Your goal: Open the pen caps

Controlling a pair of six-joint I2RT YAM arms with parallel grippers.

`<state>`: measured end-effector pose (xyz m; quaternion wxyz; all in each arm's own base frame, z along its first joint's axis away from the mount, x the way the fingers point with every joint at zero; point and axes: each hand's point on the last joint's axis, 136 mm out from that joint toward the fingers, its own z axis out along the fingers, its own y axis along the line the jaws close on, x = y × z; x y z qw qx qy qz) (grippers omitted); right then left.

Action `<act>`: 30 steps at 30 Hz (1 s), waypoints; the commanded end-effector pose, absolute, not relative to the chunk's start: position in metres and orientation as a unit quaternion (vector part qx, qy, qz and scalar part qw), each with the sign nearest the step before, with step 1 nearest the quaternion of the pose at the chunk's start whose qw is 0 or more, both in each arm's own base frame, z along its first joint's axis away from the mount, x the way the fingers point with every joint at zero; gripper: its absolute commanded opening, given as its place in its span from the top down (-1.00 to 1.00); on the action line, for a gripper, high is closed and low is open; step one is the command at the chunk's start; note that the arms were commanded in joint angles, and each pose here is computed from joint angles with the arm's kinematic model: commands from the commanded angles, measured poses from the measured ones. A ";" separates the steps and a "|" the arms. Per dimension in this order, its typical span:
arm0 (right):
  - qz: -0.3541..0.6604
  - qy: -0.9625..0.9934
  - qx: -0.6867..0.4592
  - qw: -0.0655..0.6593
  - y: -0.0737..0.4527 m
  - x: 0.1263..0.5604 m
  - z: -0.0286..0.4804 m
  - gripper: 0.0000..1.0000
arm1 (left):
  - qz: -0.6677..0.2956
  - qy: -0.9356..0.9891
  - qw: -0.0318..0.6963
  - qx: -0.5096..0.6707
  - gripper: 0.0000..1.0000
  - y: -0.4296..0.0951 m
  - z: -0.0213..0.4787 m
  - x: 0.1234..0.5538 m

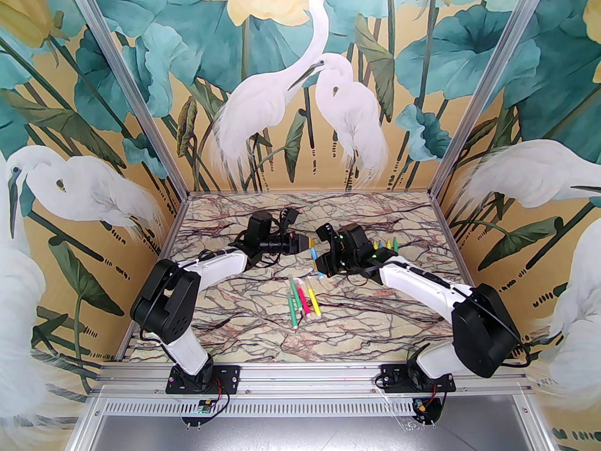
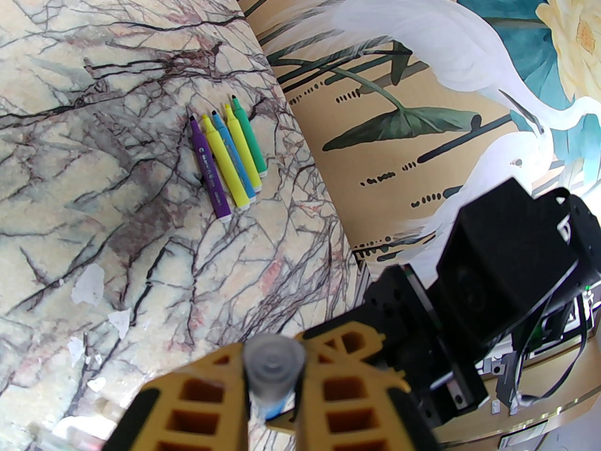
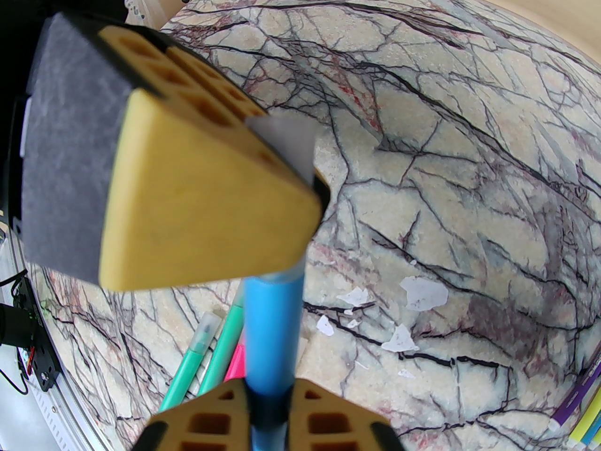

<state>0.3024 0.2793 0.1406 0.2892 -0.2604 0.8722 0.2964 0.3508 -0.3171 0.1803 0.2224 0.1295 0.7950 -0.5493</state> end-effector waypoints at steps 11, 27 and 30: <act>0.307 0.861 -0.260 0.311 0.294 0.319 0.138 0.26 | -0.577 0.772 0.218 0.156 0.95 -0.326 0.204 0.342; 0.285 0.872 -0.271 0.292 0.279 0.300 0.117 1.00 | -0.533 0.799 0.257 0.104 1.00 -0.309 0.213 0.375; 0.278 0.876 -0.272 0.285 0.274 0.293 0.107 1.00 | -0.533 0.801 0.264 0.074 1.00 -0.297 0.216 0.387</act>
